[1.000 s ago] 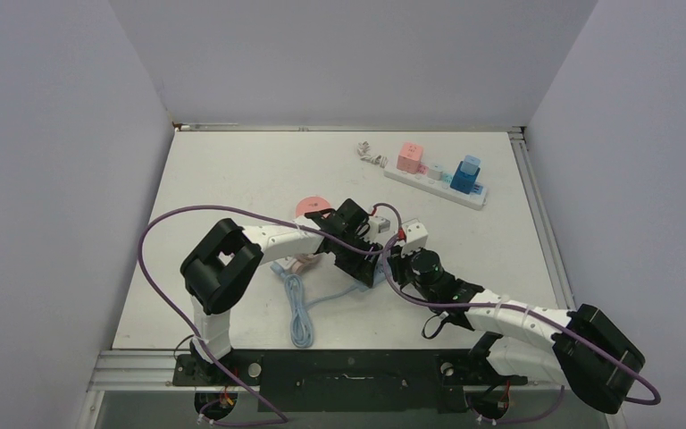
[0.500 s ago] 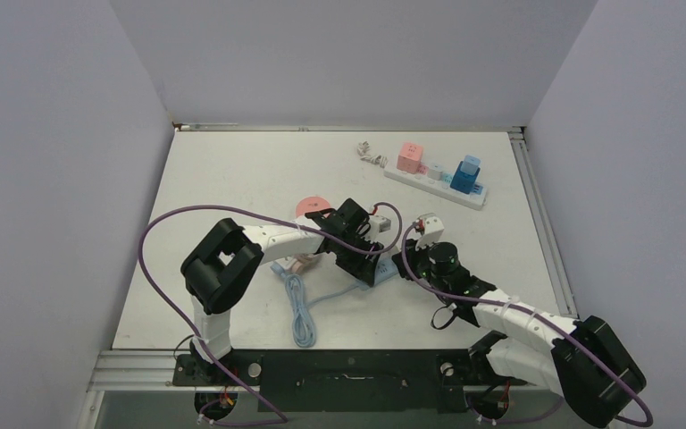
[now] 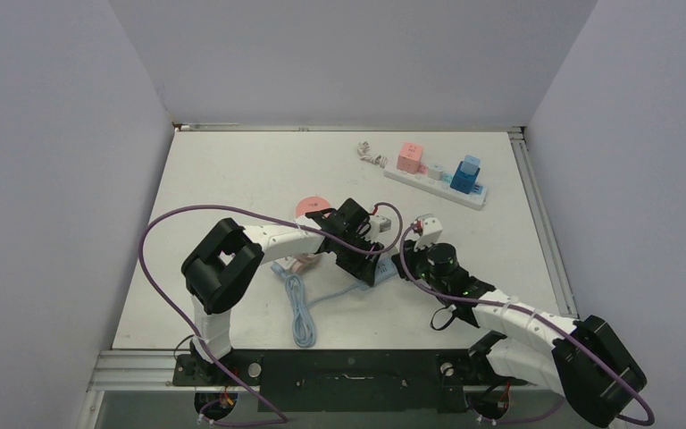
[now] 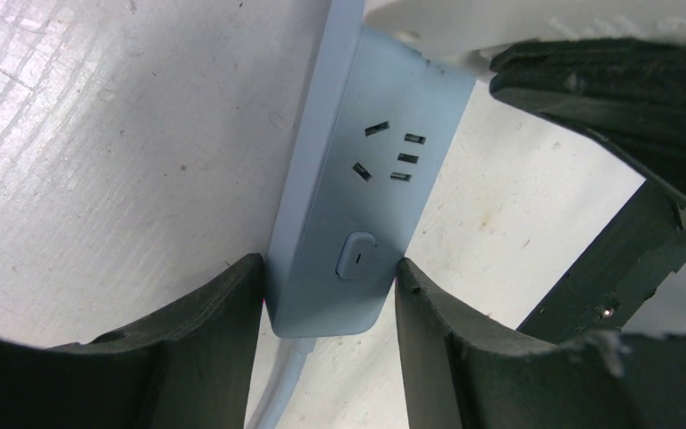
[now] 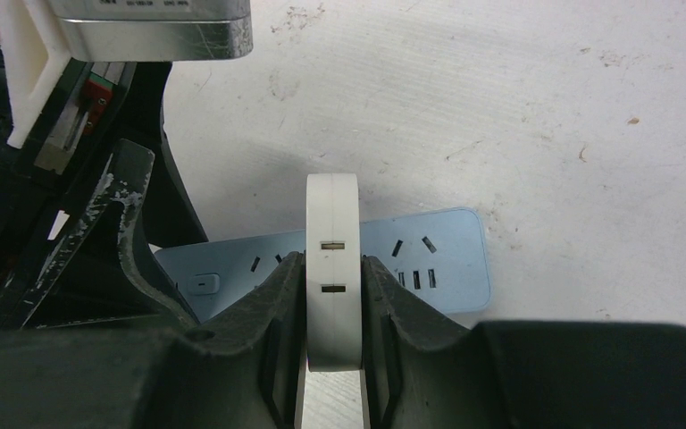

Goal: Pull the plug off the socket
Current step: Remove the plug from the socket.

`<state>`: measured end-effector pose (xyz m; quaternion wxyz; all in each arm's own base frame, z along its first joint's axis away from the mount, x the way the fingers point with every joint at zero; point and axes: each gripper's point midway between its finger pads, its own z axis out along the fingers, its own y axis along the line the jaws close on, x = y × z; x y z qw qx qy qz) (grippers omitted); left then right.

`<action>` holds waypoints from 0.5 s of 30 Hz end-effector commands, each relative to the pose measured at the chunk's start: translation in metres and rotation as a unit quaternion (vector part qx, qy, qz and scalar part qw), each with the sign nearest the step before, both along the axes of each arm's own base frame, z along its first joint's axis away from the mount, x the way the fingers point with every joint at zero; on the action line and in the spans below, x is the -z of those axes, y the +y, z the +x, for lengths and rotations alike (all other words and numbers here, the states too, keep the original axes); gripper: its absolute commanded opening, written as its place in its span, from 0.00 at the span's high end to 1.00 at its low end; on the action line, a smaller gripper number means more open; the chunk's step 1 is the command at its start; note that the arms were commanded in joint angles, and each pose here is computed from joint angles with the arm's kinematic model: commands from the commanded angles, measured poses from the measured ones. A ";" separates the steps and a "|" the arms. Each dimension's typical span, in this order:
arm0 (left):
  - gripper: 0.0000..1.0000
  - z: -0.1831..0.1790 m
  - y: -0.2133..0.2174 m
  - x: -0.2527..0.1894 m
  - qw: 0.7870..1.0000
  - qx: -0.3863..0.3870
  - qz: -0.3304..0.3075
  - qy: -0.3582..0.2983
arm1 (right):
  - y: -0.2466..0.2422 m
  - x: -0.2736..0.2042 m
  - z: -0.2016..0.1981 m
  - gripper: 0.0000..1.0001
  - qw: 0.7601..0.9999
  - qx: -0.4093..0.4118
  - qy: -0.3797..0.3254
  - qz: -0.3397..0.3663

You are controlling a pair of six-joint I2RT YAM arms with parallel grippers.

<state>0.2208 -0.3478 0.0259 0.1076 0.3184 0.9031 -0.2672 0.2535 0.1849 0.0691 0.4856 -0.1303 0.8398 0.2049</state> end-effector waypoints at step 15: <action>1.00 0.015 0.061 0.049 0.987 -0.066 0.144 -0.004 | 0.021 -0.028 0.002 0.95 0.996 0.014 -0.074 -0.049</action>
